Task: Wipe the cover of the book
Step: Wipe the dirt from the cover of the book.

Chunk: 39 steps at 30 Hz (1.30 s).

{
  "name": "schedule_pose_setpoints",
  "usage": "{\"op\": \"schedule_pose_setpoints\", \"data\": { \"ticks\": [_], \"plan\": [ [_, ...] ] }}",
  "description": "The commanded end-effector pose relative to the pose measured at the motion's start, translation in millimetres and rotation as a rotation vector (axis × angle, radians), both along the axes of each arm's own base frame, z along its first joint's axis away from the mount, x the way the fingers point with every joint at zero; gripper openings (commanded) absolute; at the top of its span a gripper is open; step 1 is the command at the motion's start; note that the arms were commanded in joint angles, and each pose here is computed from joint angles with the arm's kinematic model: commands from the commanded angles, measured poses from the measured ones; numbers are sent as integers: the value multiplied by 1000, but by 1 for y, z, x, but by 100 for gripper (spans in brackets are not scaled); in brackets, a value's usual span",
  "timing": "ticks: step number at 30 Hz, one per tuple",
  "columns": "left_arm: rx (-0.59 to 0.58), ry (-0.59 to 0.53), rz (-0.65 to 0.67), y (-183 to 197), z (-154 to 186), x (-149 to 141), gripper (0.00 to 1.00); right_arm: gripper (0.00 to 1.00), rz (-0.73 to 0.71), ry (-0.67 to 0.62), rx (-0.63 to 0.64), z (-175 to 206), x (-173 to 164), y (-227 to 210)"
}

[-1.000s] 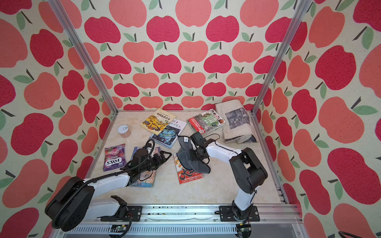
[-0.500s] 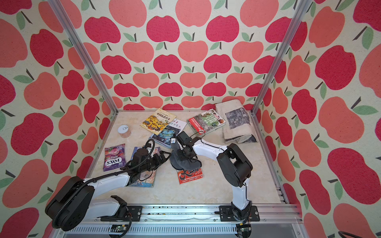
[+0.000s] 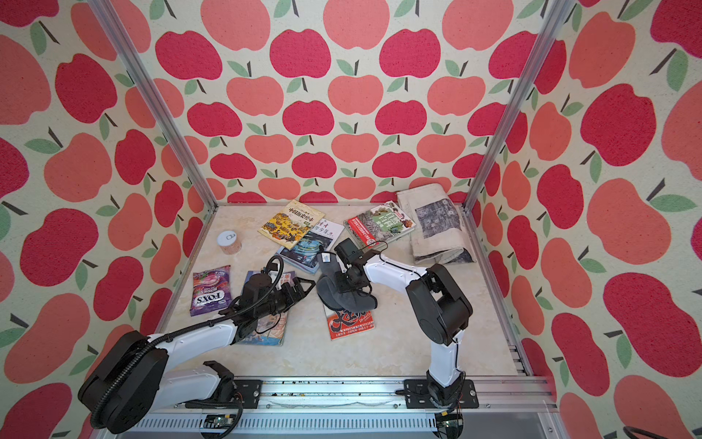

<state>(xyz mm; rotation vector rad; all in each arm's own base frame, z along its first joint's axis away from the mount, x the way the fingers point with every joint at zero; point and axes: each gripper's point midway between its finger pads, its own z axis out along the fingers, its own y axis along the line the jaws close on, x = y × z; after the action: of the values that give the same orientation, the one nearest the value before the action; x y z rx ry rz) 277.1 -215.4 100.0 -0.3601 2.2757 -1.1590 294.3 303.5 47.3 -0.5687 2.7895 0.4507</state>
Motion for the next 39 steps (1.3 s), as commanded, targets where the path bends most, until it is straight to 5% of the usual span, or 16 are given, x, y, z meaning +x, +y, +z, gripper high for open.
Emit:
{"op": "schedule_pose_setpoints", "data": {
  "ticks": [1,10,27,39],
  "plan": [
    [30,0,-1,2,-5,-2,99,0,-15,-3,-68,-2,0,-30],
    [46,-11,-3,2,-3,-1,99,0,-23,-63,-81,20,8,-40],
    [55,-4,28,11,-7,-7,99,0,115,61,125,-4,-21,77],
    [63,-14,35,14,-7,-6,99,0,3,87,83,-19,-11,23]
  ]
}}
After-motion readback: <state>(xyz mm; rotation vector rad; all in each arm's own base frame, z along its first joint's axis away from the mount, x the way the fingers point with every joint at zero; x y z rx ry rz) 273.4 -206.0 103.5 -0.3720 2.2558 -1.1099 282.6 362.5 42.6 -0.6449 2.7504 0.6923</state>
